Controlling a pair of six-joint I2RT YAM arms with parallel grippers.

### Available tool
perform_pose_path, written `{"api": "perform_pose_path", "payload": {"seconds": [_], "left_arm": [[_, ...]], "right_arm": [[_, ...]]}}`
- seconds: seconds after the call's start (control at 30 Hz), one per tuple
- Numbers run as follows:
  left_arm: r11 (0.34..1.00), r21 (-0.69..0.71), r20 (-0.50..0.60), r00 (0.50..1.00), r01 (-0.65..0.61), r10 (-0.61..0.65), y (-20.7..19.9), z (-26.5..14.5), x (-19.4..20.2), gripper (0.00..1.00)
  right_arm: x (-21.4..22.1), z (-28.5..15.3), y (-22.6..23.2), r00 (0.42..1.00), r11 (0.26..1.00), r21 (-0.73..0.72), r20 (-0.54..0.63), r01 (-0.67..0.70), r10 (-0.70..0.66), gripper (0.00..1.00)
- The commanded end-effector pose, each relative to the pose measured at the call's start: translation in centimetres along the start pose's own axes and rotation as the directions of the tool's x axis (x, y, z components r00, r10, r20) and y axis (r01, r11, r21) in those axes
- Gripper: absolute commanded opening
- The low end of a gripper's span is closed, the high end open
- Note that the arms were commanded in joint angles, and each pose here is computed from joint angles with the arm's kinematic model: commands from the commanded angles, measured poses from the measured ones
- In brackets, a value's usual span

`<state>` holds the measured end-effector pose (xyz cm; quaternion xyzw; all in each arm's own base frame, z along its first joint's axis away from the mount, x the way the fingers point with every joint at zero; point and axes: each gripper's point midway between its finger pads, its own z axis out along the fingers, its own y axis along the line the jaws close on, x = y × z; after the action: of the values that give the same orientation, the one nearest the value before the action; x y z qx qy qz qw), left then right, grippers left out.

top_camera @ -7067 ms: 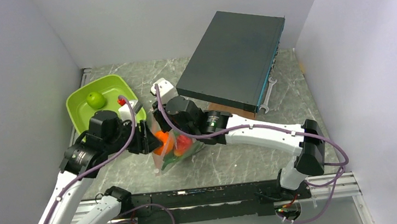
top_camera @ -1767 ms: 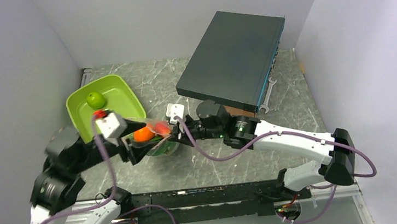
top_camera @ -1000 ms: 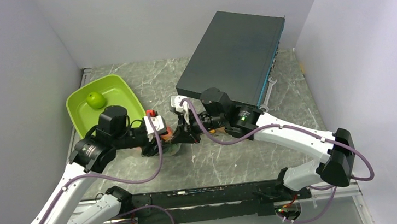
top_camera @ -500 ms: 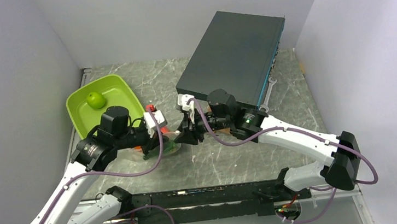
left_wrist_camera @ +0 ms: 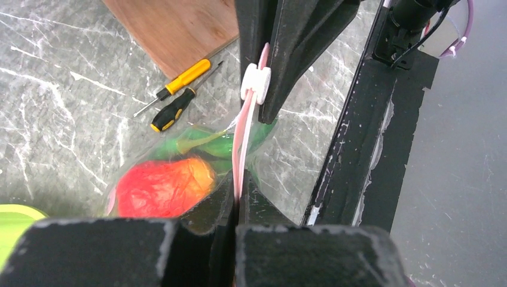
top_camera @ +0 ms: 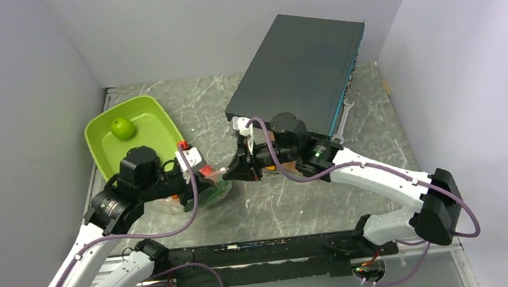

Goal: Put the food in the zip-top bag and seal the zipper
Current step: Adjust the zipper food storage bag at the center of the board, then zip the zipper food storage bag at the center of the board.

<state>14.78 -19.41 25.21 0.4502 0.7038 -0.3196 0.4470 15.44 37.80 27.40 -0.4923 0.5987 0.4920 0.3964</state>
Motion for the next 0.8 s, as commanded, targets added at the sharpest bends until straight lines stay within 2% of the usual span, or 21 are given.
{"api": "perform_pose_path", "payload": {"seconds": [0.0,0.03,0.1,0.13,0.17,0.23,0.3,0.37,0.47,0.77], "left_arm": [[1.0,0.029,0.069,0.998,0.001,-0.003,-0.7,-0.1,-1.5,0.02],[0.999,0.03,0.071,0.997,0.01,-0.012,-0.8,-0.1,-1.5,0.05],[0.998,0.024,0.084,0.995,0.049,-0.051,-0.8,-0.2,-2.1,0.39],[0.997,0.027,0.096,0.992,0.075,-0.077,-0.8,-0.2,-2.5,0.52],[0.994,0.053,0.111,0.989,0.091,-0.097,-1.2,-0.1,-3.0,0.59],[0.99,0.11,0.145,0.984,0.091,-0.107,-2.0,-0.1,-4.5,0.65],[0.985,0.137,0.171,0.977,0.107,-0.13,-2.3,0.0,-5.6,0.62],[0.985,0.149,0.199,0.974,0.083,-0.112,-2.3,-0.1,-6.5,0.54],[0.985,0.164,0.223,0.971,0.052,-0.088,-2.4,-0.1,-7.4,0.47],[0.976,0.214,0.212,0.974,0.038,-0.084,-2.9,0.4,-7.3,0.26]], "right_arm": [[-1.7,0.1,1.3,0.997,0.996,-0.086,0.079,0.015,-0.008,0.03],[-1.7,0.2,1.5,0.997,0.995,-0.097,0.083,0.012,-0.004,0.0],[-1.8,0.2,1.6,0.996,0.995,-0.104,0.089,0.004,0.006,0.0],[-1.7,0.2,1.5,0.996,0.995,-0.099,0.087,-0.002,0.011,0.0],[-1.7,0.2,1.5,0.996,0.995,-0.098,0.087,-0.004,0.013,0.0],[-1.7,0.2,1.5,0.996,0.995,-0.098,0.083,-0.008,0.016,0.0],[-1.7,0.2,1.5,0.997,0.995,-0.103,0.078,-0.007,0.015,0.0],[-1.7,0.1,1.8,0.997,0.993,-0.115,0.076,-0.001,0.01,0.0],[-1.8,0.0,1.8,0.997,0.994,-0.113,0.083,0.001,0.008,0.0],[-1.8,-0.4,2.0,0.997,0.994,-0.111,0.081,0.011,-0.002,0.0]]}}
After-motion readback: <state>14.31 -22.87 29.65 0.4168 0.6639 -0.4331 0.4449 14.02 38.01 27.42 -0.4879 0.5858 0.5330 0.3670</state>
